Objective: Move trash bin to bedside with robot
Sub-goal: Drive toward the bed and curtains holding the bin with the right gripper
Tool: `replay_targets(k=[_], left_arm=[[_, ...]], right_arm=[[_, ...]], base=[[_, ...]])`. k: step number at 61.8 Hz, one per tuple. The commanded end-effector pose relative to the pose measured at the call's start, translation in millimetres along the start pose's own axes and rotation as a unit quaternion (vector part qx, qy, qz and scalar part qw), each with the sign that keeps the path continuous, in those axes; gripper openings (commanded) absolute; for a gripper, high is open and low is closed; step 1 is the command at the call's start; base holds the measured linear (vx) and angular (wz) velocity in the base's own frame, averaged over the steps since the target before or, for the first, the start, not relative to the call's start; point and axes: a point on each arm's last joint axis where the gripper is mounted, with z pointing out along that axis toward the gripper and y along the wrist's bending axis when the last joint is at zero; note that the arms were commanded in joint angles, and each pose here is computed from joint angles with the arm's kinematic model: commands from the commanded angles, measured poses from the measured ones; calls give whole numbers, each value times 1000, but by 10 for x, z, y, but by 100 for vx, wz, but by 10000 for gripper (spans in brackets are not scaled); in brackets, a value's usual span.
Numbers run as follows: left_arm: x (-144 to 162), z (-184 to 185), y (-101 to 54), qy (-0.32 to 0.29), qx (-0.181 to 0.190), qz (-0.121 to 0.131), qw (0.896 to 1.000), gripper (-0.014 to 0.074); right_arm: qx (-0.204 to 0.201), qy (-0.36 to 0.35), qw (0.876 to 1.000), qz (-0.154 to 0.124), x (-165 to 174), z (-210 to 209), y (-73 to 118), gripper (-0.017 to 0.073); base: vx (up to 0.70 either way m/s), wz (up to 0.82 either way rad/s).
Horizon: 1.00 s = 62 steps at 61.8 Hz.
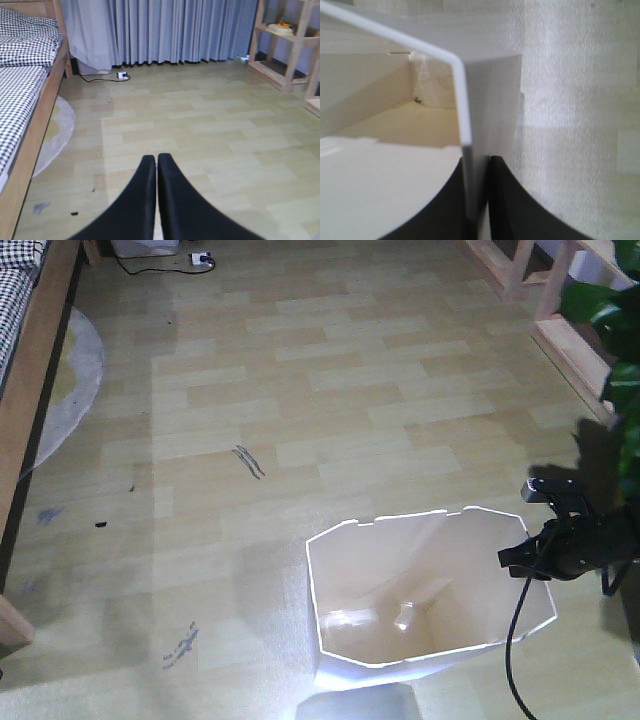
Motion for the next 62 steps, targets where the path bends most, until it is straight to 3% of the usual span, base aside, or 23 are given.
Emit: replay_targets(k=[1, 62], left_arm=[[23, 17, 0, -27, 3, -6, 1000, -6], [23, 17, 0, -27, 3, -6, 1000, -6]], right_arm=[[-66, -42, 997, 20, -163, -201, 152, -6], [-67, -42, 997, 21, -164, -201, 152, -6]], base=[[48, 15], [46, 12]])
